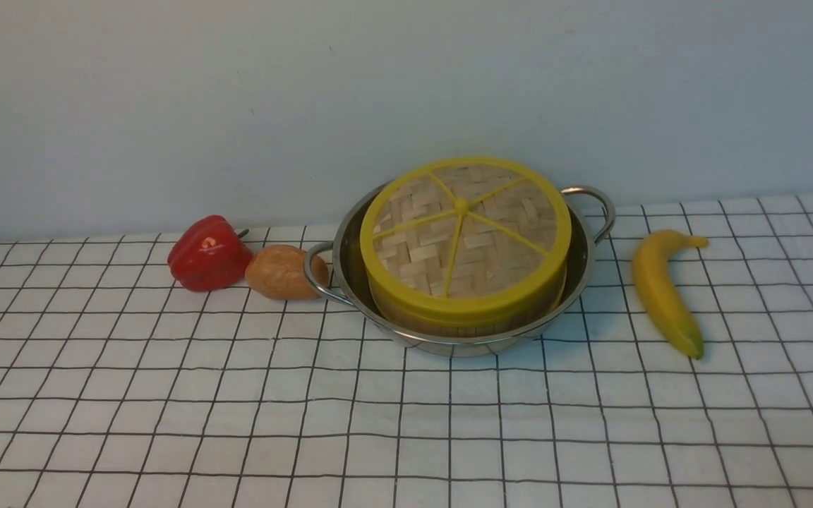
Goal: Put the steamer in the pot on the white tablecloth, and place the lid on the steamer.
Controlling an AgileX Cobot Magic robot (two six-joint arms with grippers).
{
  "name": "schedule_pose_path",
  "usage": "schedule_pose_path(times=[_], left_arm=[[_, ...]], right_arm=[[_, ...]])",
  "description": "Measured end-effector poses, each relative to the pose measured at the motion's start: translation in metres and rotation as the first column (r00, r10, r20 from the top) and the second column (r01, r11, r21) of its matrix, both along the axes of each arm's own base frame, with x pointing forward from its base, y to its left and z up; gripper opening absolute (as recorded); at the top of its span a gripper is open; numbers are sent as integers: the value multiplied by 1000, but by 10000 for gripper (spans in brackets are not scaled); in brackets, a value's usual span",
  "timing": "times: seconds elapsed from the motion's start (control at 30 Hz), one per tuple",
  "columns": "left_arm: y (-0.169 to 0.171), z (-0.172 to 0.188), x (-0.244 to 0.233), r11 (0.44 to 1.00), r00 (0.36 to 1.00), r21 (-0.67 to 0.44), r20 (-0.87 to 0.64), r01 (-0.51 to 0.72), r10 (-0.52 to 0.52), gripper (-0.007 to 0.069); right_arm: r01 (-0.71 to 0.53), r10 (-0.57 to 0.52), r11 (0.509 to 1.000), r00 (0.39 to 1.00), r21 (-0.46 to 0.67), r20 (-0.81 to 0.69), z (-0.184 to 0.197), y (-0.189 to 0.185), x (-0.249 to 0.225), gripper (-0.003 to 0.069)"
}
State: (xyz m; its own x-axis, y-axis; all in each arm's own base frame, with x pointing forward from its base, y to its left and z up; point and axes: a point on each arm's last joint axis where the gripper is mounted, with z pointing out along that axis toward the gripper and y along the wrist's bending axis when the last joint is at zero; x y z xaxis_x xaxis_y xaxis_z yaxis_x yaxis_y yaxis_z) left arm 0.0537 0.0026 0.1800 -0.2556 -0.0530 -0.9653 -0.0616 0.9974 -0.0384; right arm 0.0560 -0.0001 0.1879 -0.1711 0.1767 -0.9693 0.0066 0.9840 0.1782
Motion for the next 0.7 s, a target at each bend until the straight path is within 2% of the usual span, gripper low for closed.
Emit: schedule_pose_path(times=[0.2,0.7], left_arm=[[-3,0,0,996,1000,-89,6,15,-14,202],[-1,1,0,1000,1000,-8,9,10,-10,221]], right_arm=[[0,0,1000,1000,0,0,0,0,0,240],[0,0,1000,1000,0,0,0,0,0,240]])
